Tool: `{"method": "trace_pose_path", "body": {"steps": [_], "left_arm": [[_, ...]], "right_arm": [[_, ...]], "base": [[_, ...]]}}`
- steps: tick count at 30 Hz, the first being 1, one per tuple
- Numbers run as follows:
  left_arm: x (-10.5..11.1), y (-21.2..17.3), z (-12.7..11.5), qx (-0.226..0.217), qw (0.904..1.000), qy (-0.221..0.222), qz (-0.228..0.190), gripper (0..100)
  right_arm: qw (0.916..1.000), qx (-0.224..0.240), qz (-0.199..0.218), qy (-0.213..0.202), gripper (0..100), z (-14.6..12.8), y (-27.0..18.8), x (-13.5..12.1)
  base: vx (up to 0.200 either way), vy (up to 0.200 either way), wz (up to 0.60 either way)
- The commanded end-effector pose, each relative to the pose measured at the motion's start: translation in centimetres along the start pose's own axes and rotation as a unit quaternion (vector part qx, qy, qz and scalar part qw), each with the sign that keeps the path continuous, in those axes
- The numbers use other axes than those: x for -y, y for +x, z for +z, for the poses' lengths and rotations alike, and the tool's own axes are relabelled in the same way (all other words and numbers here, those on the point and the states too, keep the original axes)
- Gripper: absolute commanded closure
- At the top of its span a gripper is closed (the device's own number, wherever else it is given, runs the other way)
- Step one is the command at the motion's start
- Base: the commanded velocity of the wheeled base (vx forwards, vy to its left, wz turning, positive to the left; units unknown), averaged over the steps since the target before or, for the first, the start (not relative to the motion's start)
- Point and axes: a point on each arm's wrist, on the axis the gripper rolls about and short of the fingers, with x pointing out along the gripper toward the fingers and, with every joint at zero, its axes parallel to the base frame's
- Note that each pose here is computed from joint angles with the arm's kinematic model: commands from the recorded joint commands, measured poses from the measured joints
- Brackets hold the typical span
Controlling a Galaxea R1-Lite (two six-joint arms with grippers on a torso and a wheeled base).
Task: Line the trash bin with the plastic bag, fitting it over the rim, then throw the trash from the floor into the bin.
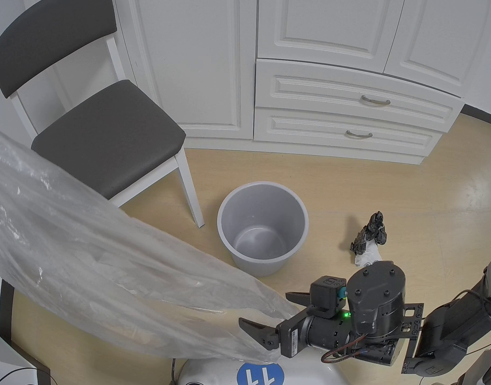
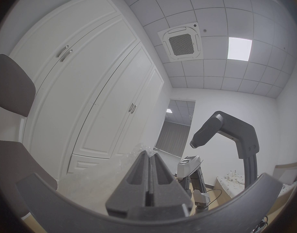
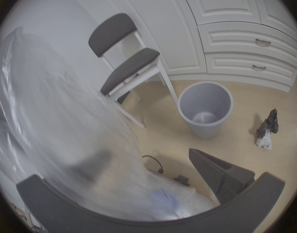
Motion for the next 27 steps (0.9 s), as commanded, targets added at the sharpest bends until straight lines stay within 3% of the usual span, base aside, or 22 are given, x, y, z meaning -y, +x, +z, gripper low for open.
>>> {"method": "trace_pose_path", "body": {"steps": [1, 6, 26, 27], "left_arm": [[-0.06, -0.02, -0.11, -0.002, 1.0, -0.003, 0.001, 100], [-0.06, -0.05, -0.18, -0.002, 1.0, -0.004, 0.002, 100], [-0.07, -0.09, -0.25, -0.003, 1.0, -0.005, 0.002, 100], [-0.07, -0.1, -0.29, -0.004, 1.0, -0.005, 0.002, 100]], "right_arm": [[0.9998, 0.02, -0.001, 0.004, 0, -0.87, 1.26, 0.28], [0.9988, 0.047, 0.011, 0.003, 0, -1.19, 1.05, 0.42], [0.9988, 0.046, 0.015, 0.005, 0, -1.29, 1.11, 0.34], [0.9988, 0.047, 0.016, 0.005, 100, -1.24, 1.13, 0.32]], "base": [[0.0, 0.0, 0.0], [0.0, 0.0, 0.0], [0.0, 0.0, 0.0], [0.0, 0.0, 0.0]]}}
